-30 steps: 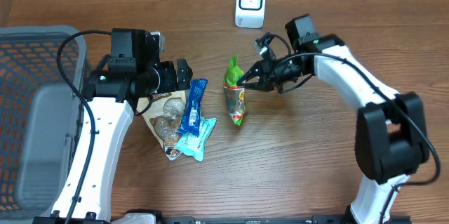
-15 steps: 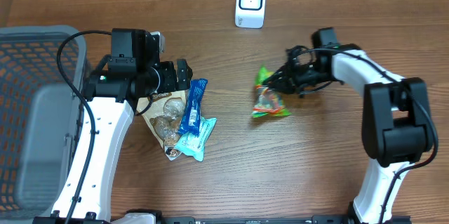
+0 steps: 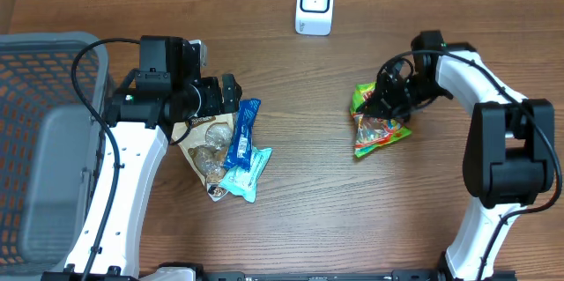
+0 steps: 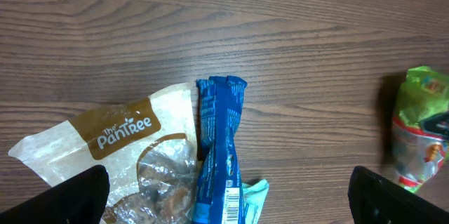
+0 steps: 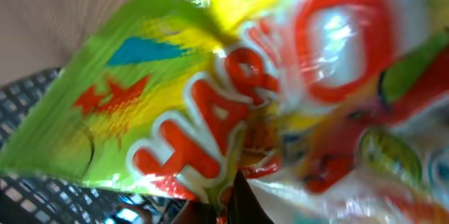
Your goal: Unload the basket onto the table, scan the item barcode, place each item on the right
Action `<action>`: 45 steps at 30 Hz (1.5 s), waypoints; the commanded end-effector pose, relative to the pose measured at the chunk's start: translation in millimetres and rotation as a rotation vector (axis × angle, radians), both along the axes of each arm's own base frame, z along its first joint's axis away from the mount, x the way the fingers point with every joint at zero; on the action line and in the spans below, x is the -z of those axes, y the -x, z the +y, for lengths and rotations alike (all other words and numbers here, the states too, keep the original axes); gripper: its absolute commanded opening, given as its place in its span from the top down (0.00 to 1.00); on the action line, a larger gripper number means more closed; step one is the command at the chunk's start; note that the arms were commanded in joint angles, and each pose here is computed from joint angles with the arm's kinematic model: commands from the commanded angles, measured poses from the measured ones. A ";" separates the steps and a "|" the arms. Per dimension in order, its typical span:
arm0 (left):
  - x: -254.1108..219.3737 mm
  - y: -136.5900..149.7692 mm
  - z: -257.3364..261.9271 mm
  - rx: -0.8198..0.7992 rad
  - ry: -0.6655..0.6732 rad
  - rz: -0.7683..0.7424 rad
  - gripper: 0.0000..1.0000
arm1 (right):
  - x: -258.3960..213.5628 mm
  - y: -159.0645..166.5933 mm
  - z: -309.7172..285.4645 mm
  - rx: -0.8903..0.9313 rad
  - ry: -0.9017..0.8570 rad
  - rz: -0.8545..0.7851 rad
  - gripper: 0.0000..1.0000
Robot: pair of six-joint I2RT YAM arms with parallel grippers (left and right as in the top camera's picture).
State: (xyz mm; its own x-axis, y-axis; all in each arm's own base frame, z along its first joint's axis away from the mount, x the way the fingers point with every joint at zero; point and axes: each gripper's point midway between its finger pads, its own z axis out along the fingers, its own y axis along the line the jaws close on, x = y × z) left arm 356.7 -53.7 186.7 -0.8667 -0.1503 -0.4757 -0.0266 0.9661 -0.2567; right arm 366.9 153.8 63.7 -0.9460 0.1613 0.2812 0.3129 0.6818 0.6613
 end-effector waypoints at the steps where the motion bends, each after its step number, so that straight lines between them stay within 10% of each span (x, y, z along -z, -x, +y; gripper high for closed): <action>1: 3.6 -1.4 1.3 -0.010 -0.006 0.010 0.00 | -76.2 0.7 43.0 -0.106 -0.153 -0.179 0.96; 7: 3.5 -1.5 1.2 -0.009 -0.006 0.009 0.00 | -161.9 26.1 91.5 -0.190 -0.633 -0.181 0.96; 25: 3.6 -1.4 1.3 -0.010 -0.006 0.010 0.00 | -43.5 -4.5 81.3 -0.019 -0.364 -0.122 0.96; 45: 3.6 -1.4 1.3 -0.010 -0.006 0.010 0.00 | -48.7 17.3 81.6 -0.324 0.516 -0.473 0.29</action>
State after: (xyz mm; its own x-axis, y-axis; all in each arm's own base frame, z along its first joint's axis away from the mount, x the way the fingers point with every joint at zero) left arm 356.7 -53.7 186.7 -0.8667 -0.1503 -0.4757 -0.0266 0.9661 -0.2567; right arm 349.8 235.5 120.5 -0.9934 -0.0574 -0.0989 -0.0954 0.8929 0.4399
